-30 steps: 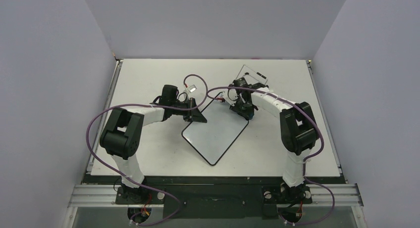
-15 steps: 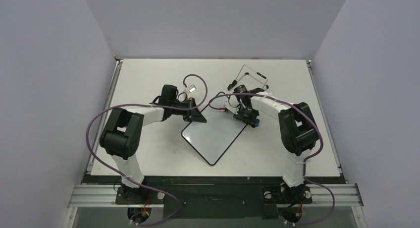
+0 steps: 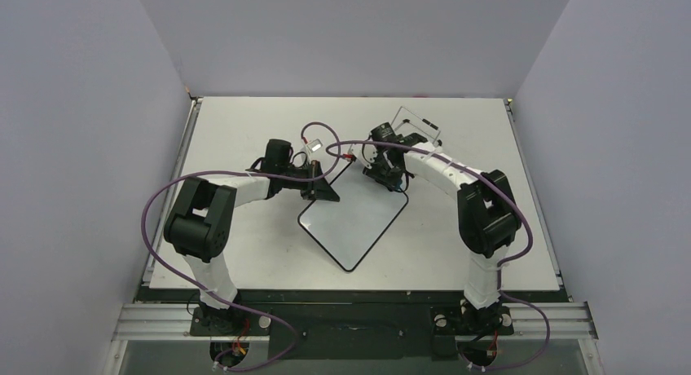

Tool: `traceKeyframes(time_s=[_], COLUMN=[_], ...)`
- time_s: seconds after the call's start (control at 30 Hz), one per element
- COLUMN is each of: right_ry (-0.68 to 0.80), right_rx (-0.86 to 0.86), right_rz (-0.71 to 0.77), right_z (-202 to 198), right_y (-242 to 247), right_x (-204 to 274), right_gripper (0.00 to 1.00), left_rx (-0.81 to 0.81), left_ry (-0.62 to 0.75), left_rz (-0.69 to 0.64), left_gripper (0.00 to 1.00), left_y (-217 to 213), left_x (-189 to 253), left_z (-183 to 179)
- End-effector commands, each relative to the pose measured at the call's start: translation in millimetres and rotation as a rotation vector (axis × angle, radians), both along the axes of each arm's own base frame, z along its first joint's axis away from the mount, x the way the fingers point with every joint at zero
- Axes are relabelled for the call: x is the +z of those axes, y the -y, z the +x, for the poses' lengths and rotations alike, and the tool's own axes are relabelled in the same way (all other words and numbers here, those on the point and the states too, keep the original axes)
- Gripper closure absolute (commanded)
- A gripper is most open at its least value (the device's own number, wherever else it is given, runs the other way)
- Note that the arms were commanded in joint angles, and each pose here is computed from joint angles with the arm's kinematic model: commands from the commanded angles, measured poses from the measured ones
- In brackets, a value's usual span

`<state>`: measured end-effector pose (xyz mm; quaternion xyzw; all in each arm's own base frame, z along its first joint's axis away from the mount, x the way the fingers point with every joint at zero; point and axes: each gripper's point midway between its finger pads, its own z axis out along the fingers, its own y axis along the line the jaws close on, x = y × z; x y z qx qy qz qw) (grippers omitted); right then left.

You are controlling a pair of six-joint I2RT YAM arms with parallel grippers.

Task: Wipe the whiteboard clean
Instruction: Erase the whiteboard at the center of the board.

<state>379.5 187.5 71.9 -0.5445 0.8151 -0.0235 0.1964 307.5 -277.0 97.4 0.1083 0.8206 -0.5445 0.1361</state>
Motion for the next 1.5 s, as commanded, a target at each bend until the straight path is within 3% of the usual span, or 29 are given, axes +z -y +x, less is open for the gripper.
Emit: traceKeyframes(time_s=[0.0, 0.2, 0.37, 0.5, 0.63, 0.83, 0.93, 1.07, 1.23, 1.47], right_ry=[-0.013, -0.068, -0.082, -0.029, 0.080, 0.212, 0.228, 0.189, 0.111, 0.011], right_rx=[0.096, 0.311, 0.483, 0.522, 0.411, 0.145, 0.055, 0.044, 0.200, 0.492], right_rz=[0.150, 0.319, 0.365, 0.359, 0.369, 0.385, 0.348, 0.324, 0.380, 0.393], right_z=[-19.6, -91.3, -144.6, -156.8, -127.2, -52.2, -24.0, -19.7, -61.0, -154.1], right_y=[-49.5, -87.7, -122.5, -141.8, -140.8, -95.8, -70.5, -62.1, -89.3, -145.7], right_x=[4.2, 13.8, 10.2, 9.4, 20.1, 34.1, 26.6, 12.8, 13.9, 17.1], right_gripper=[1.00, 1.00, 1.00, 1.00, 1.00, 1.00, 1.00, 1.00, 1.00, 1.00], left_rx=[-0.040, 0.003, 0.030, 0.034, 0.024, 0.009, 0.005, 0.005, 0.013, 0.023], left_ry=[0.114, 0.107, 0.103, 0.101, 0.095, 0.095, 0.094, 0.097, 0.101, 0.101], left_rz=[-0.073, -0.099, -0.121, -0.132, -0.134, -0.136, -0.136, -0.137, -0.136, -0.148], left_gripper=[1.00, 1.00, 1.00, 1.00, 1.00, 1.00, 1.00, 1.00, 1.00, 1.00], left_y=[6.8, 6.8, 8.2, 8.5, 8.2, 7.8, 7.9, 8.4, 9.2, 11.2], left_x=[34.2, 35.0, 38.1, 40.0, 38.8, 37.9, 38.6, 40.7, 42.9, 46.1], left_z=[3.0, 5.1, 8.3, 7.8, 4.8, 1.7, 0.9, 1.5, 3.3, 3.9])
